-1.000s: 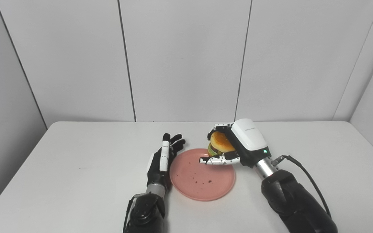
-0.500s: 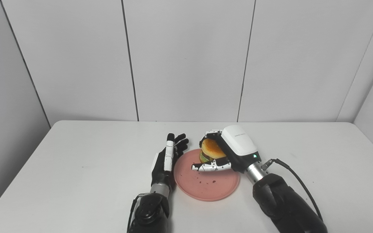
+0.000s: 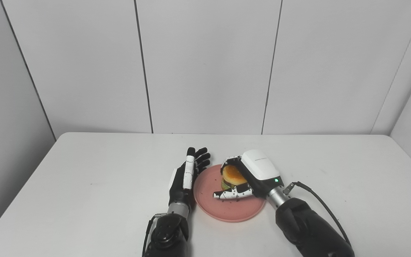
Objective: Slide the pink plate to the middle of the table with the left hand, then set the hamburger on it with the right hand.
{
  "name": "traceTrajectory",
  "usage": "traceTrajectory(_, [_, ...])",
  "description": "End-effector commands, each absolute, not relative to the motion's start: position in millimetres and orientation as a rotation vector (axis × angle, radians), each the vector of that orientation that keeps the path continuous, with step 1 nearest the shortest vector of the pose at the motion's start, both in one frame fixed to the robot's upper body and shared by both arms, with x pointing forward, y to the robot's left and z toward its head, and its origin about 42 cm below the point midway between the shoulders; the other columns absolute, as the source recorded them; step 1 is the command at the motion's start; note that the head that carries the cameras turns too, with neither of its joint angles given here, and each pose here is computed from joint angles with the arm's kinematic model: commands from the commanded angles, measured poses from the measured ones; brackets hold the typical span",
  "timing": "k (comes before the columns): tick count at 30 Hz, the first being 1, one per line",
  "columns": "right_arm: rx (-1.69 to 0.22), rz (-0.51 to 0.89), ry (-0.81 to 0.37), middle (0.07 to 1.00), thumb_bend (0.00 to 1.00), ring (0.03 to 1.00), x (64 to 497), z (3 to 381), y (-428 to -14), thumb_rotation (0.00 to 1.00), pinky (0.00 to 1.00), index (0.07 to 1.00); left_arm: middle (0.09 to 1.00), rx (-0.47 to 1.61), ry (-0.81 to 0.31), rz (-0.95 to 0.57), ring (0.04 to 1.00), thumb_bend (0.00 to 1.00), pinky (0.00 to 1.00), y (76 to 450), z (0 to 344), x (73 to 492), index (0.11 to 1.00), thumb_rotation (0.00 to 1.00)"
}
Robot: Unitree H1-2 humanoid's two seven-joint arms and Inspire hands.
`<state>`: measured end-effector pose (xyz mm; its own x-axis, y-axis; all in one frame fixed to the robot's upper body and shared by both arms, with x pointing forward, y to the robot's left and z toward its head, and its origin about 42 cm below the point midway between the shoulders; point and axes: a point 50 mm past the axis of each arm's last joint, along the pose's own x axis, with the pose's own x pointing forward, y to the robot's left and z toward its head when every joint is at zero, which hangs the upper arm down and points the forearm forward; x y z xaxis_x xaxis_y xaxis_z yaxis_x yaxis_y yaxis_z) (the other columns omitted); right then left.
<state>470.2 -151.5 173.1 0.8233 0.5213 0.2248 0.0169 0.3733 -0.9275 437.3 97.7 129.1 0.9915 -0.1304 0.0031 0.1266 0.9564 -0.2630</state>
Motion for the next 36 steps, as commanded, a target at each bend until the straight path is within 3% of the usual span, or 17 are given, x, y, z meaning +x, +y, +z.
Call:
traceTrajectory(1, [-1.119,0.325,-0.668,0.513,0.63,0.366,480.1,202.8,-139.9,0.55,0.30,0.454,0.793,-0.283,-0.030,-0.152,0.822,0.92,0.84,87.1,145.4,445.1,0.757,0.96])
traceTrajectory(8, [-1.121,0.341,-0.675,0.509,0.62,0.355,476.9,197.9,-138.1,0.53,0.30,0.477,0.780,-0.293,-0.034,-0.149,0.817,0.91,0.85,87.1,144.4,446.0,0.761,0.96])
traceTrajectory(11, [-1.130,0.346,-0.674,0.523,0.62,0.382,475.7,197.3,-139.0,0.54,0.32,0.506,0.770,-0.293,-0.033,-0.147,0.800,0.90,0.81,87.1,143.9,446.2,0.755,0.95])
traceTrajectory(17, [-1.153,0.347,-0.676,0.586,0.62,0.480,474.6,196.1,-140.9,0.56,0.39,0.566,0.789,-0.280,-0.035,-0.150,0.831,0.91,0.87,87.6,144.3,445.9,0.763,0.97])
traceTrajectory(18, [-1.160,0.348,-0.677,0.650,0.64,0.562,474.2,196.0,-141.2,0.59,0.45,0.622,0.788,-0.283,-0.035,-0.150,0.834,0.90,0.88,87.8,144.3,446.0,0.761,0.97])
traceTrajectory(21, [-1.169,0.359,-0.685,0.704,0.66,0.629,473.5,196.4,-142.4,0.64,0.51,0.673,0.786,-0.288,-0.037,-0.158,0.828,0.89,0.86,88.5,144.2,446.5,0.762,0.97])
traceTrajectory(25, [-1.180,0.356,-0.678,0.813,0.73,0.768,473.1,196.2,-144.5,0.78,0.68,0.764,0.794,-0.294,-0.039,-0.164,0.813,0.89,0.77,88.5,143.9,447.1,0.770,0.96])
traceTrajectory(28, [-1.191,0.354,-0.660,0.861,0.77,0.826,473.5,195.8,-146.8,0.88,0.80,0.803,0.796,-0.290,-0.033,-0.166,0.817,0.90,0.79,88.8,144.5,447.4,0.769,0.96])
traceTrajectory(36, [-1.205,0.360,-0.653,0.888,0.81,0.856,473.4,194.7,-151.1,0.94,0.83,0.815,0.798,-0.282,-0.024,-0.167,0.822,0.92,0.81,89.7,145.3,447.3,0.769,0.97])
